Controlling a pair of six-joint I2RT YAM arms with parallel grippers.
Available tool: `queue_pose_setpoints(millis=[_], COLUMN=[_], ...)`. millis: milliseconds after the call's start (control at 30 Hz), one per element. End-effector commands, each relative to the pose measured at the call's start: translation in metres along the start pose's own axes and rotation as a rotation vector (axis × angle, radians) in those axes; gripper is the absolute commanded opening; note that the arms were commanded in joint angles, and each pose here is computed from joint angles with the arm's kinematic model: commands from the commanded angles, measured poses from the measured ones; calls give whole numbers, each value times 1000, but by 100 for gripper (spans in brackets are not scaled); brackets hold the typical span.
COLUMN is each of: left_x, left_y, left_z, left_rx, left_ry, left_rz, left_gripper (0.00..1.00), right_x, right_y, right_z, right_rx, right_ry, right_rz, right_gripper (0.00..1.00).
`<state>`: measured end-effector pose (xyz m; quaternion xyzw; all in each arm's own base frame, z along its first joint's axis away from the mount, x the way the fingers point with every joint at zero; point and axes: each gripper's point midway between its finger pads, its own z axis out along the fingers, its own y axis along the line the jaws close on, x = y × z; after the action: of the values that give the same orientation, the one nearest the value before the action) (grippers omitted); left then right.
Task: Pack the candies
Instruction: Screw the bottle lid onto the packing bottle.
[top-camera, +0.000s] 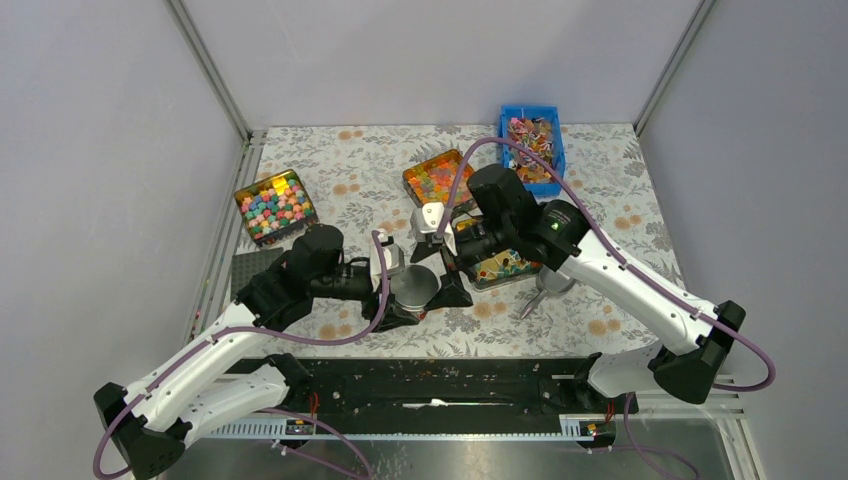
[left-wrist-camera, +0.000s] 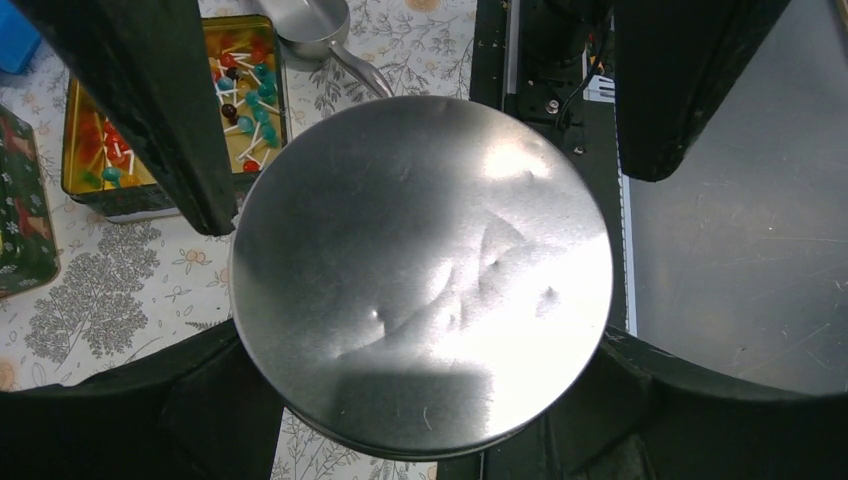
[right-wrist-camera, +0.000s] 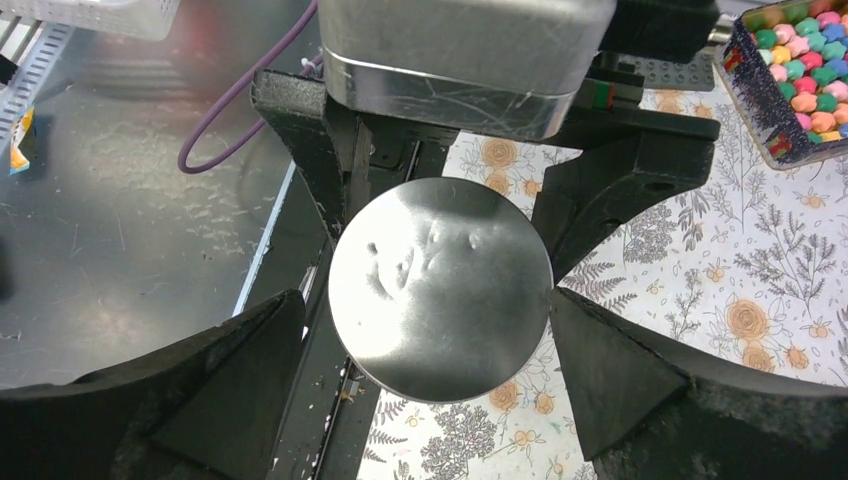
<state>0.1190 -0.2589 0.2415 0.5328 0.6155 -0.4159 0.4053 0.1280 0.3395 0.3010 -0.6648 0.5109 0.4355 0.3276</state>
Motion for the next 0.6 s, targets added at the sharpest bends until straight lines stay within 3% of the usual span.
queue_pose_setpoints(millis=[0,400,567], left_x=[-31,-35,-36], left_y=[-6,-6,-5], left_z=[-5,-5,-5], left_rx=[28,35,30], left_ry=[-76,-75,-76], left_rz=[81,88,92], left_gripper=[60,60,60], right_x=[4,17,20], right_y=[4,-6,-7], right_z=[3,12,14], right_rx=[-12,6,3], right_ry=[16,59,66], right_rz=[-28,-40,-28], right_gripper=[99,98,92])
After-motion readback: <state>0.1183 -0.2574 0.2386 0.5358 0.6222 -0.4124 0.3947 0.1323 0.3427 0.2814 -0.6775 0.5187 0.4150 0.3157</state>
